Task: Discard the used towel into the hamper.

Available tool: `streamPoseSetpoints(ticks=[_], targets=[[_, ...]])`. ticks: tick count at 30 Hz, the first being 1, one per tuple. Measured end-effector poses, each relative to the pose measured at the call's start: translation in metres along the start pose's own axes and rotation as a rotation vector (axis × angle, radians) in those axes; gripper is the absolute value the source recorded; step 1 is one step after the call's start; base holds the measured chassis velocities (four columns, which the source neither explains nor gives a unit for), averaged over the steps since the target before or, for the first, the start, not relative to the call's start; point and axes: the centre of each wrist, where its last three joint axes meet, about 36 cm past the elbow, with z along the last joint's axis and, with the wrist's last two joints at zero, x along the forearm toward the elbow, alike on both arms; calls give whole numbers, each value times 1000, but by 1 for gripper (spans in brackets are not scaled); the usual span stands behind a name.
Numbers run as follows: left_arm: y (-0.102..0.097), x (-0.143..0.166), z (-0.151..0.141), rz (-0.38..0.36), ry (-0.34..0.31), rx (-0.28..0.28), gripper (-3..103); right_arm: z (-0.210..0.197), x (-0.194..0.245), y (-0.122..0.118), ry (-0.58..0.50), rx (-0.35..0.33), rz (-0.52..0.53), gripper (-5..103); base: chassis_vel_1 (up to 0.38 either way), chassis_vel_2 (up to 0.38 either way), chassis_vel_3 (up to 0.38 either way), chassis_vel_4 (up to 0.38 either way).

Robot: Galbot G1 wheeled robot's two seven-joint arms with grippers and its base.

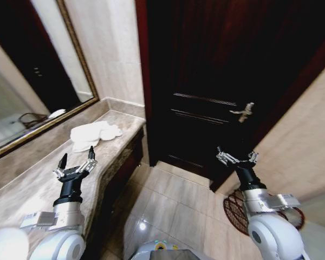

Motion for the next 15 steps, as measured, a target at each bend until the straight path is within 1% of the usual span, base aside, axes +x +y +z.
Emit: streamPoseSetpoints(ticks=[4, 7, 9, 11, 12, 13, 15], targets=[[1, -1, -1, -6, -7, -3, 100, 1, 0, 0, 1, -2, 1, 100, 153, 131, 111, 124], [1, -2, -2, -8, -16, -17, 100, 2, 0, 0, 2, -2, 0, 100, 135, 139, 111, 109], [4, -5, -4, -11, -17, -58, 100, 2, -1, 0, 3, 0, -3, 100, 82, 107, 108, 105], [8, -10, -3, -9, -7, -78, 100, 2, -1, -1, 4, 2, -6, 100, 62, 68, 93, 68], [13, -14, 0, 2, 2, -97, 100, 2, -1, -1, 5, 3, -8, 100, 0, 0, 0, 0], [13, -14, 0, 2, 2, -97, 100, 2, -1, -1, 5, 3, -8, 100, 0, 0, 0, 0], [22, -23, 6, 30, 25, -119, 100, 3, -1, -1, 8, 3, -9, 100, 0, 0, 0, 0]])
